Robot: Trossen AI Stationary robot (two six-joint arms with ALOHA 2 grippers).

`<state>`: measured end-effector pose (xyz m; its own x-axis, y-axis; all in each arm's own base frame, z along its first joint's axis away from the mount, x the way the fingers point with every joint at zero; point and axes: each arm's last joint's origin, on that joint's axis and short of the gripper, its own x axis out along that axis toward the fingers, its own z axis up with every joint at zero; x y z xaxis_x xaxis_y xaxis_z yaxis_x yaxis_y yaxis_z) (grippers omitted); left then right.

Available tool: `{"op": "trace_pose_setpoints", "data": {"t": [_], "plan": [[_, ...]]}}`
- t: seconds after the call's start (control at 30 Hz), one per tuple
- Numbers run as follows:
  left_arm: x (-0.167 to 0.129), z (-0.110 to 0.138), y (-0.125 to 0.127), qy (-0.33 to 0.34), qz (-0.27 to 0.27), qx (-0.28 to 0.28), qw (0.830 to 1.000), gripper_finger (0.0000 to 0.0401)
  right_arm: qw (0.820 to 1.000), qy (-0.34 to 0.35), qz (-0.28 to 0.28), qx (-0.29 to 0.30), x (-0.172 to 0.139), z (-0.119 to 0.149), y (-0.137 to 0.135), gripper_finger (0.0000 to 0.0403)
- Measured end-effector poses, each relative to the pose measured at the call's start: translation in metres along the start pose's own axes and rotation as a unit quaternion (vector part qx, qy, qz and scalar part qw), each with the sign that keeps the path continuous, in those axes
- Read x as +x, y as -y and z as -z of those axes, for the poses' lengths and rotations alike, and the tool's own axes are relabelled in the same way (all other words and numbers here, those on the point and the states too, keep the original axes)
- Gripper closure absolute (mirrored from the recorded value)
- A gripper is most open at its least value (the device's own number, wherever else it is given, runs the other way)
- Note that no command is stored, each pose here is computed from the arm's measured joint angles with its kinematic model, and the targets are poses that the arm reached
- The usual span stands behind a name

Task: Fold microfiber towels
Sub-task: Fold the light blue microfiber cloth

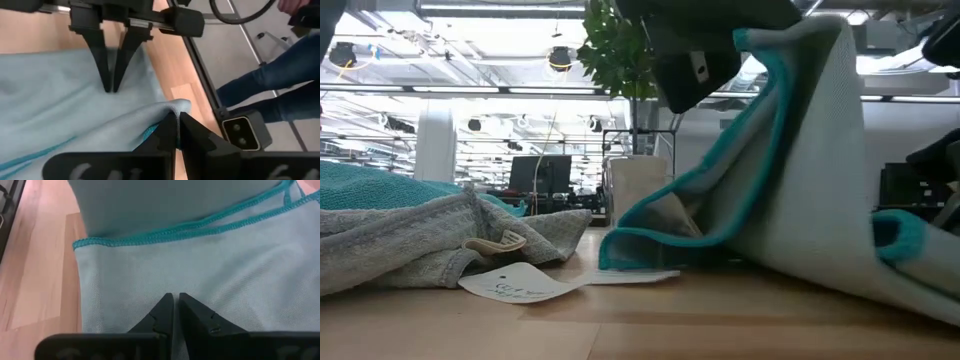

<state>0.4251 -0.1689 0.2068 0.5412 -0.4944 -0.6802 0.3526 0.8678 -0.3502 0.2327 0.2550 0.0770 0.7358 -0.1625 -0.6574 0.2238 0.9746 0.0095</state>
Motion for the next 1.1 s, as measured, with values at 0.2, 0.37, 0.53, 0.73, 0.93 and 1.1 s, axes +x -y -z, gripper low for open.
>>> {"op": "trace_pose_setpoints", "data": {"t": [0.2,0.37,0.53,0.73,0.93,1.1], "plan": [[0.013,0.006,-0.007,-0.010,0.001,-0.008,1.000,0.0397,1.000,-0.001,0.004,-0.022,0.007,-0.006,0.004,0.0345],[0.015,0.006,-0.010,-0.010,-0.002,-0.014,1.000,0.0397,1.000,0.000,0.016,-0.020,0.015,-0.010,0.013,0.0345],[0.016,0.005,-0.010,-0.009,0.002,-0.004,1.000,0.0397,0.999,0.000,0.025,-0.036,0.020,-0.013,0.018,0.0345],[0.014,0.001,-0.016,0.008,-0.016,-0.001,1.000,0.0397,0.999,0.003,0.015,-0.037,0.023,-0.016,0.019,0.0345],[0.023,0.005,-0.021,0.003,-0.005,-0.010,1.000,0.0397,0.999,0.003,0.015,-0.036,0.023,-0.016,0.019,0.0345],[0.043,0.015,-0.028,-0.027,0.002,-0.034,0.999,0.0397,0.999,0.001,0.013,-0.036,0.023,-0.016,0.018,0.0345]]}}
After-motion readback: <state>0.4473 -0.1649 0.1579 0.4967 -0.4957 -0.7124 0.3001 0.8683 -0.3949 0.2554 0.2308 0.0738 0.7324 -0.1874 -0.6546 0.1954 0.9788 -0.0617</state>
